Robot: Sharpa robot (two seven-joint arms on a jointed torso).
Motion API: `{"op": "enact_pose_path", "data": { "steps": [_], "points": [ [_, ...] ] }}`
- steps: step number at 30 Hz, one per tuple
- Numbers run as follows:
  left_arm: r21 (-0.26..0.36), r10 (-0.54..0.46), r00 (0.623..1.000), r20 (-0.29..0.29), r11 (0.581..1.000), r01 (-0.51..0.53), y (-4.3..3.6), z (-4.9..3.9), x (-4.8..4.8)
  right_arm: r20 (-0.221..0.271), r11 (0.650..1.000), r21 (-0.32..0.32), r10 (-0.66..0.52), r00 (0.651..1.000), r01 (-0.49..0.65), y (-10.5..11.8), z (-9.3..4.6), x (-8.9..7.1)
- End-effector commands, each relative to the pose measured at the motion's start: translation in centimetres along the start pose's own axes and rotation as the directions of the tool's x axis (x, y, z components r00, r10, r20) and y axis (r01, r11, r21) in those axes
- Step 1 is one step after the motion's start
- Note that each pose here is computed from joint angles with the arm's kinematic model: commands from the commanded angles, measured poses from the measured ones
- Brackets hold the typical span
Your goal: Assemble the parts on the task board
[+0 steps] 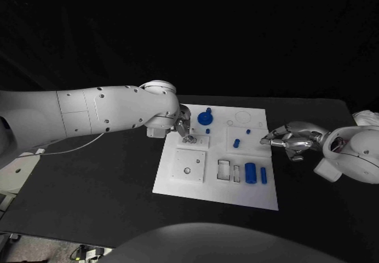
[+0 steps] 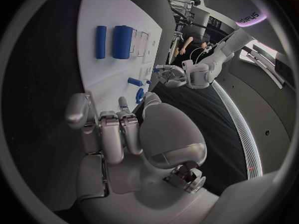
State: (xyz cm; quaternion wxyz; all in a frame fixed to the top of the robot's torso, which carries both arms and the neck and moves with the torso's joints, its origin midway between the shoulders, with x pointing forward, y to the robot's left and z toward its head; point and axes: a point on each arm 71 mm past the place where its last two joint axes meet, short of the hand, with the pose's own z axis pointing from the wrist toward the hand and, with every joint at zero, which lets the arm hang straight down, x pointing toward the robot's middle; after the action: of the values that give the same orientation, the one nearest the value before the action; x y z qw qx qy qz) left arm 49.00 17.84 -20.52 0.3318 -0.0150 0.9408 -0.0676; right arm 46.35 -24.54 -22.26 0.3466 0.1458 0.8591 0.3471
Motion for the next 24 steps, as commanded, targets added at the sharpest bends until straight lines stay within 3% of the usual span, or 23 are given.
{"op": "enact_pose_path", "data": {
  "steps": [1,24],
  "points": [
    [-0.053,0.015,0.999,-0.039,0.998,-0.017,0.18,0.09,0.03,-0.023,1.000,-0.001,-0.004,1.000,0.004,0.0,0.0,0.3],
    [-0.052,-0.026,0.995,-0.101,0.998,0.020,-1.24,1.52,-0.77,-0.025,1.000,-0.008,-0.005,1.000,0.004,0.1,0.4,0.4]
  ]
}}
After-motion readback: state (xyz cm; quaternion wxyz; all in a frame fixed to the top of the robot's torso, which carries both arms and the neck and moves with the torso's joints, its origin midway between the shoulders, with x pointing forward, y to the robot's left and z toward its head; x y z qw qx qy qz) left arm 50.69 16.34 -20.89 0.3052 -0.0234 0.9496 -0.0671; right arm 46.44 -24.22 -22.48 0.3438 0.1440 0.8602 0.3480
